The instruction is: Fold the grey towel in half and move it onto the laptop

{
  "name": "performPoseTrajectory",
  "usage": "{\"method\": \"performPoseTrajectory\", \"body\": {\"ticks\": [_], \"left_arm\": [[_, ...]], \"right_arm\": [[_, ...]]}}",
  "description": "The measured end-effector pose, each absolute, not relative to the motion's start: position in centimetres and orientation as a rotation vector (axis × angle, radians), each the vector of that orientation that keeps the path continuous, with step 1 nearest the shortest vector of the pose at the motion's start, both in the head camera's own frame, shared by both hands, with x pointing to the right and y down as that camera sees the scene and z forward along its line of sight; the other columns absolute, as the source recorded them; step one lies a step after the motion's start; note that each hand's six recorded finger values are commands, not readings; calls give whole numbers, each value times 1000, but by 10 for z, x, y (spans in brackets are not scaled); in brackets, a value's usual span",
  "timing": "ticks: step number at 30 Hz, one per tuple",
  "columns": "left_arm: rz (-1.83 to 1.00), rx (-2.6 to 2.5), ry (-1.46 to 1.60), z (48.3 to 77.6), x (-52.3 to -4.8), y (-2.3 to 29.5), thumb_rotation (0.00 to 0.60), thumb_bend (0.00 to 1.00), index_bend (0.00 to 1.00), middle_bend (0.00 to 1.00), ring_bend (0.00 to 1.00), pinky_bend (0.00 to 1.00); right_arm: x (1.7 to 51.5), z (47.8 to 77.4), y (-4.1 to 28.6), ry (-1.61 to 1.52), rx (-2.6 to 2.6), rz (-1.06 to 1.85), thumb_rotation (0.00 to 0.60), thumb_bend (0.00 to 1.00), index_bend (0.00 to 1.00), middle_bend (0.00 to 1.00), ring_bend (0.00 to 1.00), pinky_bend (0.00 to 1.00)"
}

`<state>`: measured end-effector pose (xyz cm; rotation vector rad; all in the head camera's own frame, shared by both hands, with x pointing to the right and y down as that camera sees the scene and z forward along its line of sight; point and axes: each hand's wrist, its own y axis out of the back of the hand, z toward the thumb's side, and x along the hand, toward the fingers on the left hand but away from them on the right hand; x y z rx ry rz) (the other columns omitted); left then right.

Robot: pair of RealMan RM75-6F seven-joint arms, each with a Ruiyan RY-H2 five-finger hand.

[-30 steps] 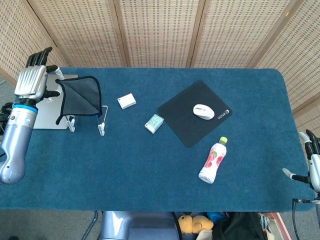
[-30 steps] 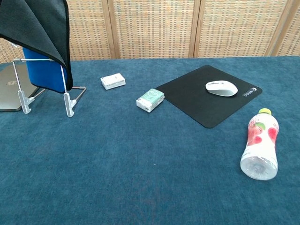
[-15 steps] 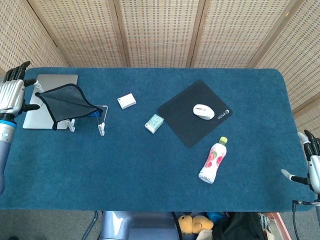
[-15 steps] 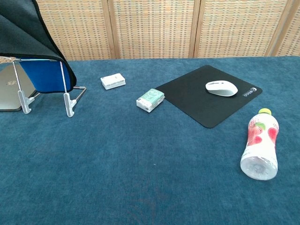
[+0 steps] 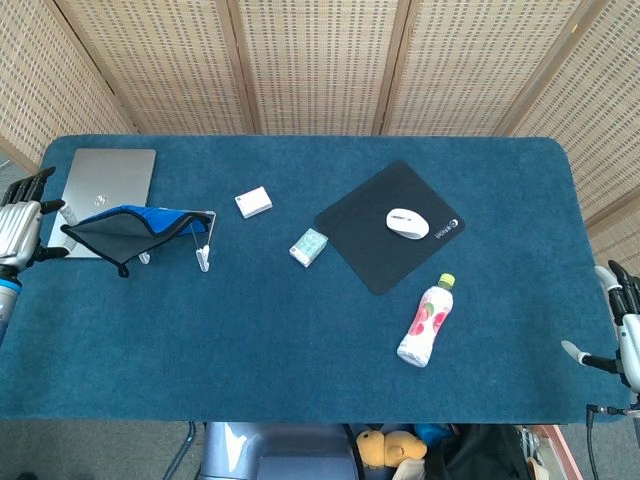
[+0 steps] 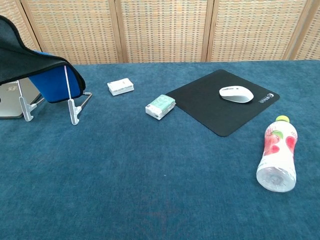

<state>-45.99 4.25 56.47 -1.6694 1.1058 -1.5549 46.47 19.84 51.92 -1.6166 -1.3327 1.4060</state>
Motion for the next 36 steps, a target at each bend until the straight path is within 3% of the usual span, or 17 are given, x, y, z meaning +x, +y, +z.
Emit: {"method": "performPoseTrajectory", "body": {"ticks": [13, 14, 16, 18, 20, 24, 36], "left_arm": [[-1624, -1733, 1058, 616, -456, 74, 600, 597, 811, 0, 0, 0], [-1627, -1738, 1057, 619, -455, 76, 600, 595, 750, 0, 0, 0], [-1632, -1746, 1048, 625, -452, 78, 600, 568, 513, 0, 0, 0], [-1635, -1746, 1036, 628, -451, 80, 600, 476, 133, 0, 0, 0], [-1635, -1735, 1022, 630, -451, 80, 600, 372, 3, 0, 0, 0], [-1614, -1708, 997, 629, -450, 80, 600, 208, 0, 0, 0, 0], [-1578, -1692, 954, 617, -466, 87, 600, 136, 0, 0, 0, 0]], "right_arm": [[460, 511, 203, -1327, -1636, 1360, 600, 0, 0, 0, 0, 0], [459, 511, 203, -1327, -1637, 1358, 600, 0, 0, 0, 0, 0], [459, 511, 203, -1328, -1638, 1356, 600, 0, 0, 0, 0, 0], [460, 510, 203, -1330, -1638, 1356, 600, 0, 0, 0, 0, 0], [461, 510, 203, -1333, -1637, 1357, 600, 0, 0, 0, 0, 0], [461, 510, 203, -1334, -1638, 1356, 600, 0, 0, 0, 0, 0], [458, 510, 204, -1325, -1645, 1352, 600, 0, 0, 0, 0, 0]]}}
